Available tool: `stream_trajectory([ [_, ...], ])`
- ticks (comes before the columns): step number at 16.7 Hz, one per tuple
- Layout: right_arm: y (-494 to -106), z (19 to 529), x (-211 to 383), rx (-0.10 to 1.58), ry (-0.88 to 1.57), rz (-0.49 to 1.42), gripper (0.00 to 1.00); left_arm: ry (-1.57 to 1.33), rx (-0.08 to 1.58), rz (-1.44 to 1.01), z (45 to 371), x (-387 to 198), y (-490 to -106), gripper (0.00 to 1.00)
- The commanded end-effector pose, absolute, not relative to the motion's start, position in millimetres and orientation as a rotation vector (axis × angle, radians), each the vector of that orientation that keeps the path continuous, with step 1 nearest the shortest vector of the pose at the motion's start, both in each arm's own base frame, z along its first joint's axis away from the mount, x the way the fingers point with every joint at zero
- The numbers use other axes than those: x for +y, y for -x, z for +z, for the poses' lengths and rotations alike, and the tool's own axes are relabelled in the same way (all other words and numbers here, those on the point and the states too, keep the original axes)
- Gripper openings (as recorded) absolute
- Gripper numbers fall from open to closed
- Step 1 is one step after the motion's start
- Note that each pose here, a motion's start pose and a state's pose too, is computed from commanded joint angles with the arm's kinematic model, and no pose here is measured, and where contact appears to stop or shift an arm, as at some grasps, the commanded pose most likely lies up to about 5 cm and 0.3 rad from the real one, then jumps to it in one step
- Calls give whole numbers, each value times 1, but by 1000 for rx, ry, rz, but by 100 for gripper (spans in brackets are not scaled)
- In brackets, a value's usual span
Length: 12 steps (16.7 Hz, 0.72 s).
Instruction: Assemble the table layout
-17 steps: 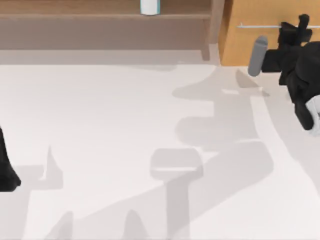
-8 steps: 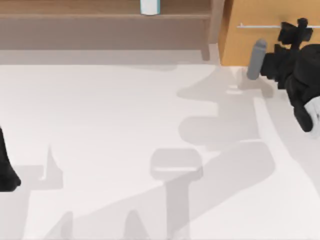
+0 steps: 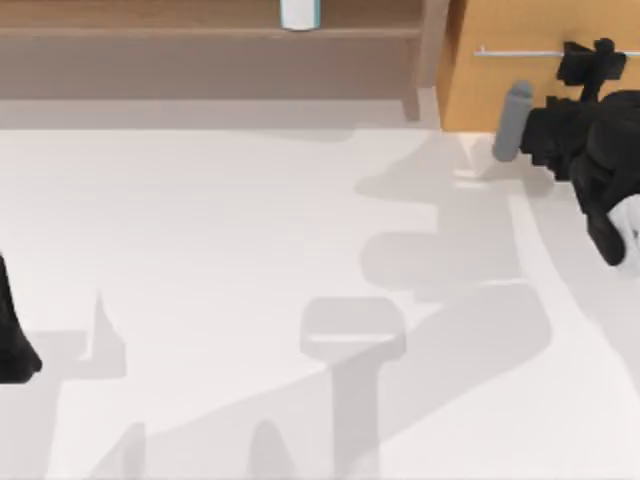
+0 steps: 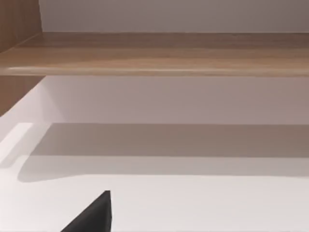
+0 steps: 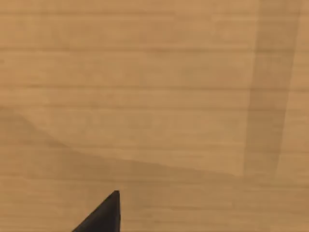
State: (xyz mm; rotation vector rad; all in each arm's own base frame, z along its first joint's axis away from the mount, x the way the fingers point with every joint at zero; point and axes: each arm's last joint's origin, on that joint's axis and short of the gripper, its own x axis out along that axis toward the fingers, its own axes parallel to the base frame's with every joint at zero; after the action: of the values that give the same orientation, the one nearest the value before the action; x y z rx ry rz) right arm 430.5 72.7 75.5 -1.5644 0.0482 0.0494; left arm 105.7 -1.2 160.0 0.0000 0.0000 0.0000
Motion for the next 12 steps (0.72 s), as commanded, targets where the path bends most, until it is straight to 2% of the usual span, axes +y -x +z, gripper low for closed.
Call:
stream_trajectory([
  [8, -403, 88, 110, -188, 1447, 247, 100, 0, 0, 0, 160, -1, -106, 100],
  [12, -394, 89, 107, -180, 1454, 231, 100, 0, 0, 0, 160, -1, -106, 100],
])
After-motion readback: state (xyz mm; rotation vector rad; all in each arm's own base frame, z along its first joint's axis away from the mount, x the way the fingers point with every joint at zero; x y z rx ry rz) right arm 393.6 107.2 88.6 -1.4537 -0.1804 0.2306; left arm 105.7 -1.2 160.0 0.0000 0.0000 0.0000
